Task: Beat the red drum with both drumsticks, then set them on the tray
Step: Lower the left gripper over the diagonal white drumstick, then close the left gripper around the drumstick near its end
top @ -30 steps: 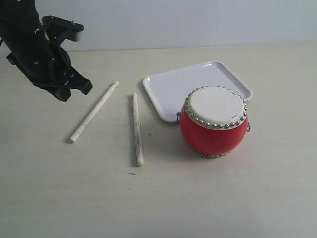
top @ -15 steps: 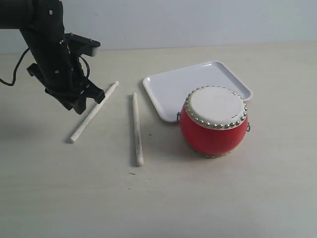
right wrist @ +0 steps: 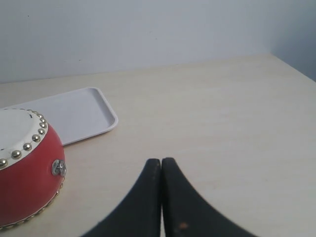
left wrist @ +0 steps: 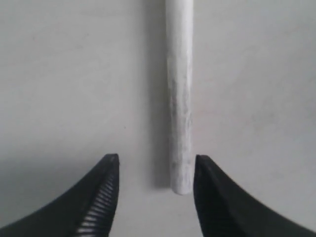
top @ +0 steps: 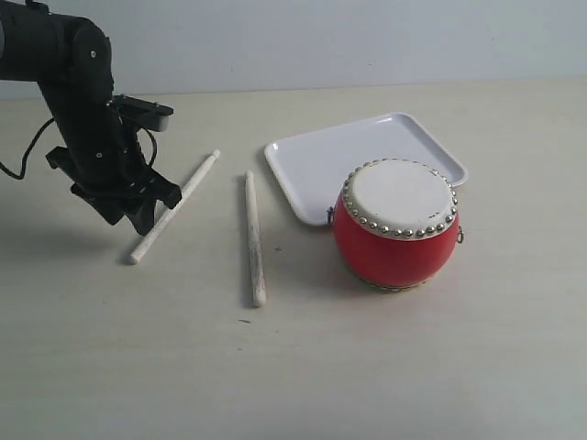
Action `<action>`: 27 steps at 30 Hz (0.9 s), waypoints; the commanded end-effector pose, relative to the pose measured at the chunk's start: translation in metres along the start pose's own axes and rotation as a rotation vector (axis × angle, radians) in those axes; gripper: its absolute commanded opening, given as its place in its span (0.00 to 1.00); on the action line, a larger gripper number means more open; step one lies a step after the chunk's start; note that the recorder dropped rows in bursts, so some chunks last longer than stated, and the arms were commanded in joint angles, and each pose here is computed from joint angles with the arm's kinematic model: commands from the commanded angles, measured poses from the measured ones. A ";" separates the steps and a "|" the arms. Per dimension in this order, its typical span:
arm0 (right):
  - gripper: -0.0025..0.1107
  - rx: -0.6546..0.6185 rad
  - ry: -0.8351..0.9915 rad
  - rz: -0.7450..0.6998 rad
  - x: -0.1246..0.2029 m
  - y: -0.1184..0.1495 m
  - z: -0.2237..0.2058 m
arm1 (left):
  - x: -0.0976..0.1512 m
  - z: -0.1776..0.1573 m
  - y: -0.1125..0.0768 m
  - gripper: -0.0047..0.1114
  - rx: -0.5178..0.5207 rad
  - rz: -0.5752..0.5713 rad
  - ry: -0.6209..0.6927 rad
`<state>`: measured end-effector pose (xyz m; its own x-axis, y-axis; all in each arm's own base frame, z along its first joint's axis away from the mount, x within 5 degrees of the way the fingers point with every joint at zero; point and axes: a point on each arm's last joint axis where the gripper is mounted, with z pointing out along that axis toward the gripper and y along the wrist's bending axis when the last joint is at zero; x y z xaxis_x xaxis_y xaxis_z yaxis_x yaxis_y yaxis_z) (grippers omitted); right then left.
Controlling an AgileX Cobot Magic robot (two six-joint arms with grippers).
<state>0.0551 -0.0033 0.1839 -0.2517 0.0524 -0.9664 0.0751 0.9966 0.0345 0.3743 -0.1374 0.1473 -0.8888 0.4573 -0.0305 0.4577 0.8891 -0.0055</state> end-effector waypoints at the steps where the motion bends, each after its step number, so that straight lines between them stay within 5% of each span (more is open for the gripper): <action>1: 0.02 0.004 -0.010 0.005 0.000 0.000 0.001 | -0.005 0.003 -0.001 0.45 0.018 0.004 -0.030; 27: 0.02 0.004 -0.010 0.005 0.000 0.000 0.001 | -0.009 0.030 -0.002 0.45 0.045 -0.009 -0.016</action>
<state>0.0551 -0.0033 0.1839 -0.2517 0.0524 -0.9664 0.0751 0.9966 0.0345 0.3810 -0.1427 0.1164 -0.8866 0.4613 -0.0336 0.4623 0.8861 -0.0343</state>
